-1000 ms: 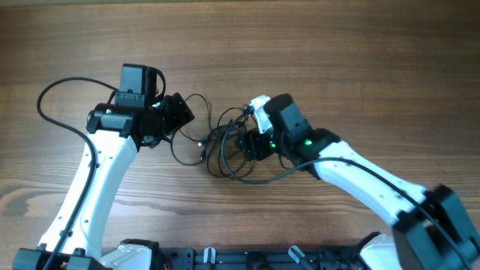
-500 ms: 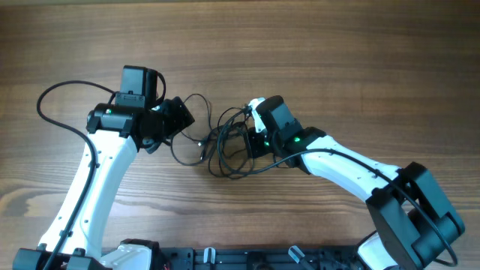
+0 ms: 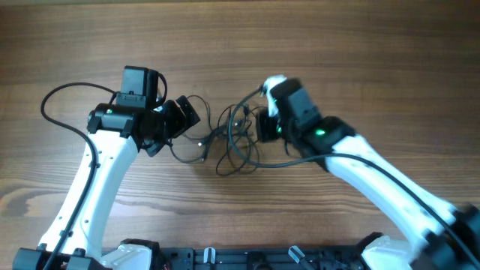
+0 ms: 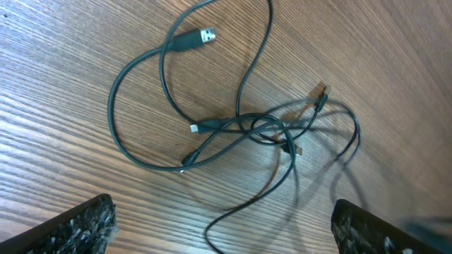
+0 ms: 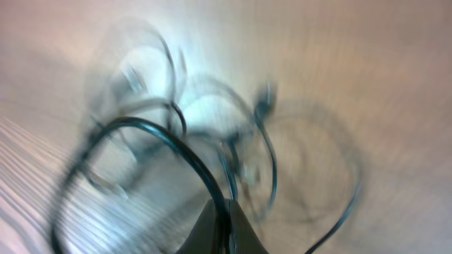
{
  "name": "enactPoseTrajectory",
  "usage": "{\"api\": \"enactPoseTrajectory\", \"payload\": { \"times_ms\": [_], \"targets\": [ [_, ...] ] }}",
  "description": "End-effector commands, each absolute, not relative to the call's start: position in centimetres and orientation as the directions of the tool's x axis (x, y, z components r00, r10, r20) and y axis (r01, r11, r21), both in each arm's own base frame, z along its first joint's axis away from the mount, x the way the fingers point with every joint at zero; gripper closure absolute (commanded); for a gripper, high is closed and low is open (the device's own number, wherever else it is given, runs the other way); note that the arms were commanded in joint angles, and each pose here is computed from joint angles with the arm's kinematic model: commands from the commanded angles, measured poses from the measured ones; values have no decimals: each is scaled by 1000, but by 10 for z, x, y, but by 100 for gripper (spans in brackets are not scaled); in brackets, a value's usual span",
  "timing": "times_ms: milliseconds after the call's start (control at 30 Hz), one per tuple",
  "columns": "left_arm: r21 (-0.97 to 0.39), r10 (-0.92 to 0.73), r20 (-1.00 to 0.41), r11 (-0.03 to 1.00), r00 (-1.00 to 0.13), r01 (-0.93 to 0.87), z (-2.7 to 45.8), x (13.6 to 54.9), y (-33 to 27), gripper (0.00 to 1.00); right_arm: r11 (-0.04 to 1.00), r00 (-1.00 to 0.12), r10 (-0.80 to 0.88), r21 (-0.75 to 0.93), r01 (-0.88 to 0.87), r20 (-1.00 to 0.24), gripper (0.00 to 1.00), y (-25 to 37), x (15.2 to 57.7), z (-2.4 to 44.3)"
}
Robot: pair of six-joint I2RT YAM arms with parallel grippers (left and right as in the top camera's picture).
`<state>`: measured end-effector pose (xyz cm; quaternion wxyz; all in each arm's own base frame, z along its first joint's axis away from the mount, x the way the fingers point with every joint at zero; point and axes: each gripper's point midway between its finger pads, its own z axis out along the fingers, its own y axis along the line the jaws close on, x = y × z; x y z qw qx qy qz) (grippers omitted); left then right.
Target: Untangle cables
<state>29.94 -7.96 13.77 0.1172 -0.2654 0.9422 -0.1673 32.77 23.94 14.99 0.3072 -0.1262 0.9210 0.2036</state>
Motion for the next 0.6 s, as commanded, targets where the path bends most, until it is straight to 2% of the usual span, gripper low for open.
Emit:
{"api": "enactPoseTrajectory", "payload": {
  "times_ms": [0,133,267,433,567],
  "targets": [
    [-385,-511,-124,815,-851,-434,137,298,-91,0,864,-573,20,303,-403,-819,96,233,342,266],
    [-392,-483,-133,828,-865,-402,138,297,-101,0,833,-459,99,326,-447,-883,96,227,332,320],
    [-404,-456,-149,838,-877,-367,140,299,-112,0,806,-471,90,342,-484,-878,96,233,325,321],
    [-433,-436,-145,835,-888,-339,143,299,-122,0,818,-490,79,337,-466,-868,96,233,329,311],
    [-507,-409,-106,806,-906,-304,150,297,-138,0,806,-479,235,445,-391,-846,96,230,339,328]
  ]
}}
